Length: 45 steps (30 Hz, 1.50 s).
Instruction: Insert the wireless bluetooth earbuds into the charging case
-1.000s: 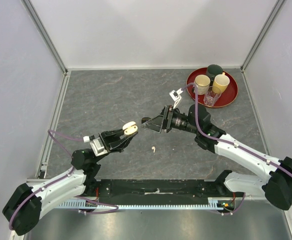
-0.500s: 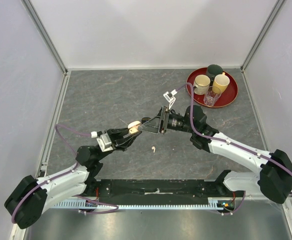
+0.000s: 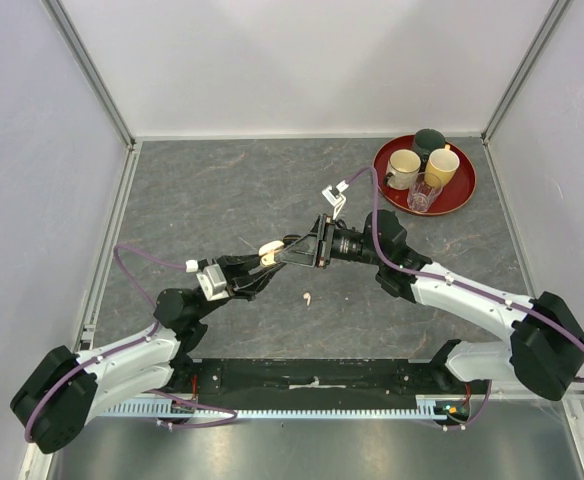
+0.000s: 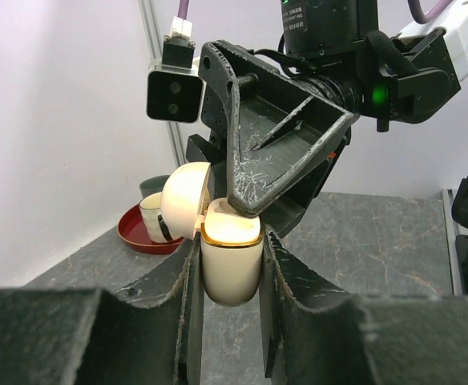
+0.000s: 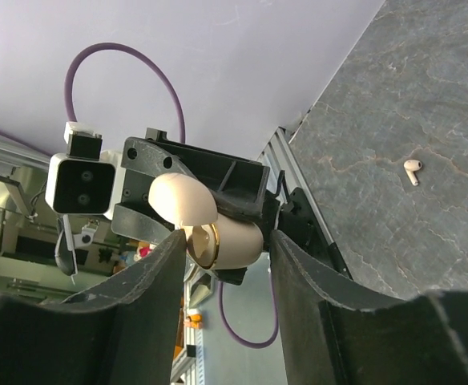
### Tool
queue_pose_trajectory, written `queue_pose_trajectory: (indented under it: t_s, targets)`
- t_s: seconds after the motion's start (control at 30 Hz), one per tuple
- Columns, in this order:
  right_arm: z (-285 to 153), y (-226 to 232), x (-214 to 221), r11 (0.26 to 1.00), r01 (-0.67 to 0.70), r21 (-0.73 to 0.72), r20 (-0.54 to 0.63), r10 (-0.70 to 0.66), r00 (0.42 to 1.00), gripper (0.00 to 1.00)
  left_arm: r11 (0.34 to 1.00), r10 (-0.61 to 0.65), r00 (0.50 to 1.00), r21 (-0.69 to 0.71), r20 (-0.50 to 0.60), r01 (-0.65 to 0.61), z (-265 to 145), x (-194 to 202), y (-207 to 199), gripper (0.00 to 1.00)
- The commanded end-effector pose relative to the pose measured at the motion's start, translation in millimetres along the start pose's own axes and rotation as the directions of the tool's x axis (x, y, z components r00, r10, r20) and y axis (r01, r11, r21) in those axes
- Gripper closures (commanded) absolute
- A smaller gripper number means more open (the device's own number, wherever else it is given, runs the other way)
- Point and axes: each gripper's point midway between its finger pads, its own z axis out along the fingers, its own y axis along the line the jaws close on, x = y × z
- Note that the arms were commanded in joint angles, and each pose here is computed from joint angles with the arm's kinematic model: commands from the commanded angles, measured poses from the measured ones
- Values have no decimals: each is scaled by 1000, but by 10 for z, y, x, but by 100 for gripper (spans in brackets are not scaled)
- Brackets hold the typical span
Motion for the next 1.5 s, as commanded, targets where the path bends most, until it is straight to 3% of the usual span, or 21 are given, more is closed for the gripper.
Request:
queue_pose_trajectory:
  t_s: [0.0, 0.17, 0.47, 0.83, 0.93, 1.03, 1.13, 1.17, 1.27, 1.47]
  targets:
    - [39, 159, -53, 998, 27, -62, 13, -26, 1000, 49, 995, 97, 967, 10, 238, -102, 101, -664, -8, 98]
    - [63, 179, -56, 997, 25, -78, 9, -24, 1000, 58, 995, 87, 968, 18, 234, -94, 103, -653, -21, 98]
    - [43, 167, -86, 997, 56, -52, 29, -54, 998, 85, 996, 80, 970, 12, 231, -85, 102, -641, -12, 92]
    - [19, 124, -89, 989, 144, 26, 32, -145, 989, 86, 997, 68, 973, 8, 222, -72, 110, -611, 0, 88]
    - [16, 129, -87, 988, 154, 27, 35, -154, 987, 86, 997, 67, 973, 16, 221, -72, 117, -612, -11, 97]
    - [13, 125, -79, 986, 162, 32, 34, -163, 986, 80, 997, 68, 974, 17, 214, -74, 117, -595, -11, 98]
    - [-4, 103, -91, 985, 169, 46, 42, -171, 984, 61, 998, 68, 975, -7, 211, -68, 104, -584, 27, 98]
    - [-9, 86, -86, 984, 168, 55, 42, -170, 984, 50, 998, 68, 976, -13, 208, -67, 102, -574, 39, 98]
    - [-33, 31, -114, 980, 179, 90, 52, -184, 982, 34, 997, 78, 973, -27, 217, -74, 72, -593, 49, 98]
    - [-137, -11, -226, 964, 208, 167, 108, -228, 968, 19, 992, 103, 972, -93, 211, -84, -30, -567, 133, 98]
